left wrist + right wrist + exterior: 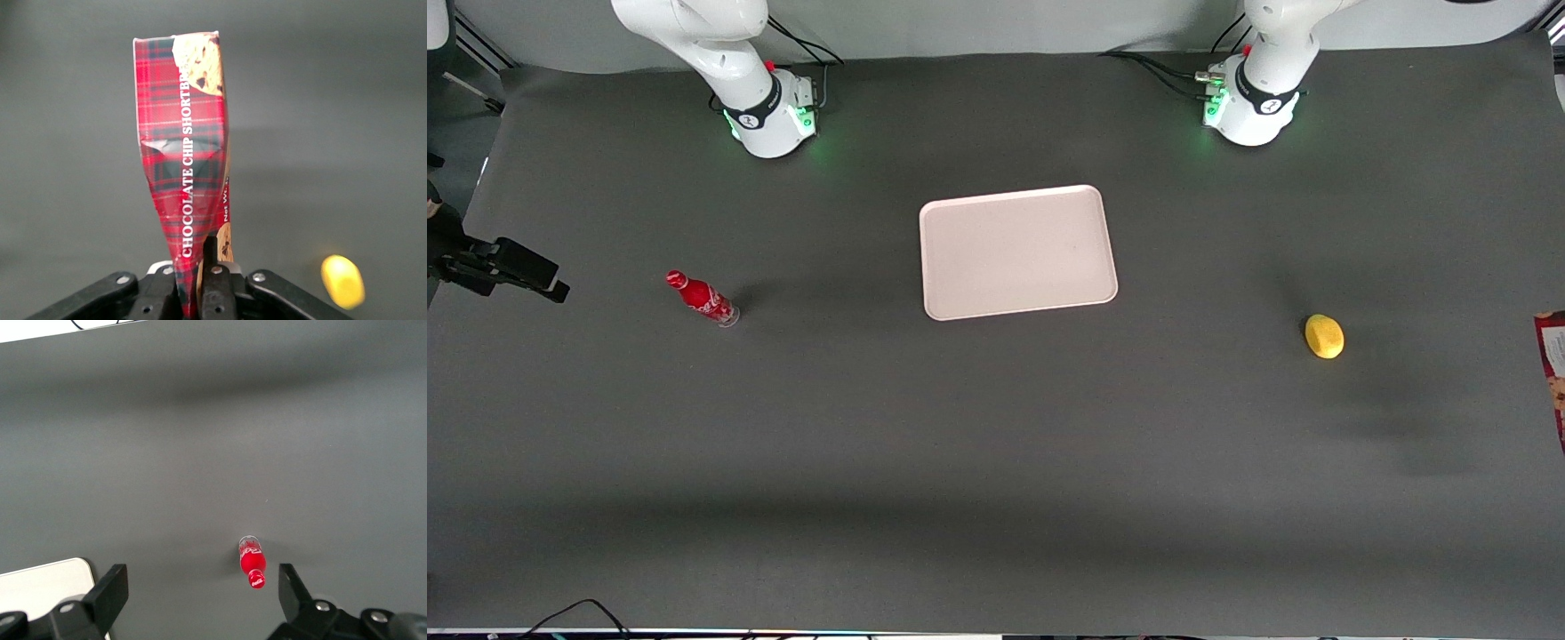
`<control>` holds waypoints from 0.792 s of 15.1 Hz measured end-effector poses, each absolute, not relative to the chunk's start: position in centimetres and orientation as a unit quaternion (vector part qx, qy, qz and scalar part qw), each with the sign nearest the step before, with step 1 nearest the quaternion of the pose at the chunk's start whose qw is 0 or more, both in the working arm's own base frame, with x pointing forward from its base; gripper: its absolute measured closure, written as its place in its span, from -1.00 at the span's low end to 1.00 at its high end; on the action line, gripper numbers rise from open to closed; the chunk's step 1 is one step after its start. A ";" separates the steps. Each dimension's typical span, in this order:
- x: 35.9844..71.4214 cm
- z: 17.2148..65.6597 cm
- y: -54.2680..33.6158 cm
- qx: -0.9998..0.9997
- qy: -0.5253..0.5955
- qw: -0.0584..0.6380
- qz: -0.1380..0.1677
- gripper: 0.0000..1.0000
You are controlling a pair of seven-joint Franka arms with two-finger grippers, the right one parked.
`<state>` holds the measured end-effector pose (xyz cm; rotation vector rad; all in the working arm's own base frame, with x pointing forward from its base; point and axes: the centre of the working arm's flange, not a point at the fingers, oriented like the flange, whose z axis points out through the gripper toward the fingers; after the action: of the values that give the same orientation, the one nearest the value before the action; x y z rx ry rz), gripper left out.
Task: Place red cookie box on tray
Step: 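Carry the upright cookie box over to the pink tray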
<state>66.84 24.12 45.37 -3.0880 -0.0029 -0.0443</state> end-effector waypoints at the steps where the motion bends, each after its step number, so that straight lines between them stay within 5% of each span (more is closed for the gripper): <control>1: 66.3 46.5 22.5 -1.000 -0.003 0.026 -0.009 0.81; 6: 61.9 51.3 15.1 -1.000 -0.008 0.028 0.005 0.81; 12: 56.6 51.7 -2.3 -0.998 -0.039 0.036 0.021 0.81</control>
<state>56.58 -2.31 51.72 -3.0660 -0.1210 0.0630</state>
